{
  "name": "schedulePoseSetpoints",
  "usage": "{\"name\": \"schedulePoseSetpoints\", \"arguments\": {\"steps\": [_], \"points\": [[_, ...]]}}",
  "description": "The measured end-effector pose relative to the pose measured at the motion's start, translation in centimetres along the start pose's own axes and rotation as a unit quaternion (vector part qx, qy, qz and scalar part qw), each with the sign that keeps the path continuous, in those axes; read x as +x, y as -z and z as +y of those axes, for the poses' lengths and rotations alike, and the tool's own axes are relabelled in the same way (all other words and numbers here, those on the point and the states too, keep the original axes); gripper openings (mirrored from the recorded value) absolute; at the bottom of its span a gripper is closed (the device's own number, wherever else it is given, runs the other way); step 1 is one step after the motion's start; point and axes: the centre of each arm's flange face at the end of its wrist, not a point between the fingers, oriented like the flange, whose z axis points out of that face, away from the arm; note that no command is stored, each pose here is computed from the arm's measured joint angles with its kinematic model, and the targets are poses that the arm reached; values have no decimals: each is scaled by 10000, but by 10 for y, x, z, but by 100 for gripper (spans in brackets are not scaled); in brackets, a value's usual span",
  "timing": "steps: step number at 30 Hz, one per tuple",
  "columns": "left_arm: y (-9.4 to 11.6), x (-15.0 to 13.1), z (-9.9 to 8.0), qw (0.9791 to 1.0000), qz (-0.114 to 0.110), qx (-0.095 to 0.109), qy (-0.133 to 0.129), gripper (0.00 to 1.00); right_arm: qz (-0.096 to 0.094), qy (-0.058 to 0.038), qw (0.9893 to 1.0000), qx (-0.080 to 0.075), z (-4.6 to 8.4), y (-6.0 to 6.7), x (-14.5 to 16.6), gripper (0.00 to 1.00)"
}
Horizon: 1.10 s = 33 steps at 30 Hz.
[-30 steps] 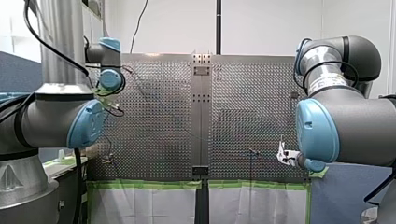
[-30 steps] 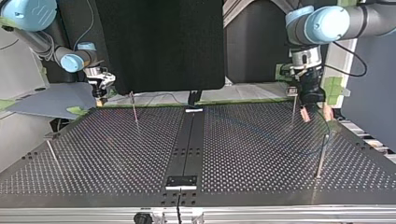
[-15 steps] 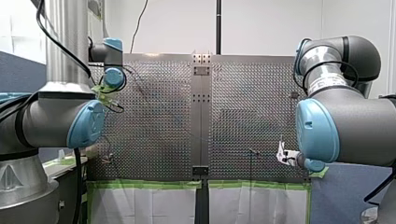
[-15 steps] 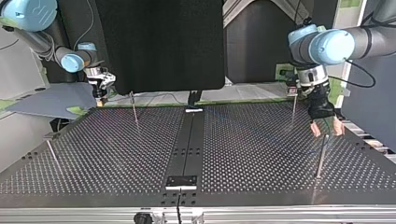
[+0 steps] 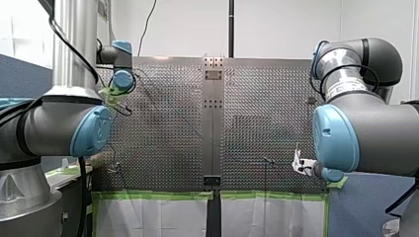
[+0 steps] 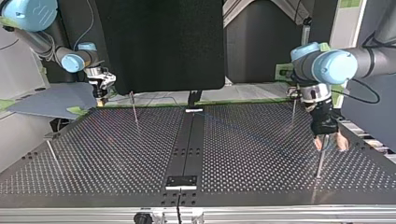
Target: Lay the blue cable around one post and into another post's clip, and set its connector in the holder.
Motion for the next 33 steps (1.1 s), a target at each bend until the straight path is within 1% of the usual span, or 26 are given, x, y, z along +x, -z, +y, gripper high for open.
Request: {"name": "schedulePoseSetpoints", "arguments": {"steps": [7,12,20,25,33], "points": [[-21,-14,-12,9996,-207,133,119,100,-2,-1,10000,-2,0,0,0,9],[-33,-12,-7,9997,-215,91,112,100,-1,-2,10000,-11,1,0,0,9],[-36,-11,-2,9997,-216,29,117,100,7,0,10000,-19,3,0,1,9],[-35,-11,-1,9997,-211,19,76,100,9,1,10000,-16,2,0,1,9],[-31,-7,7,9999,-170,9,-30,100,12,-4,10000,-15,2,0,0,9]]}}
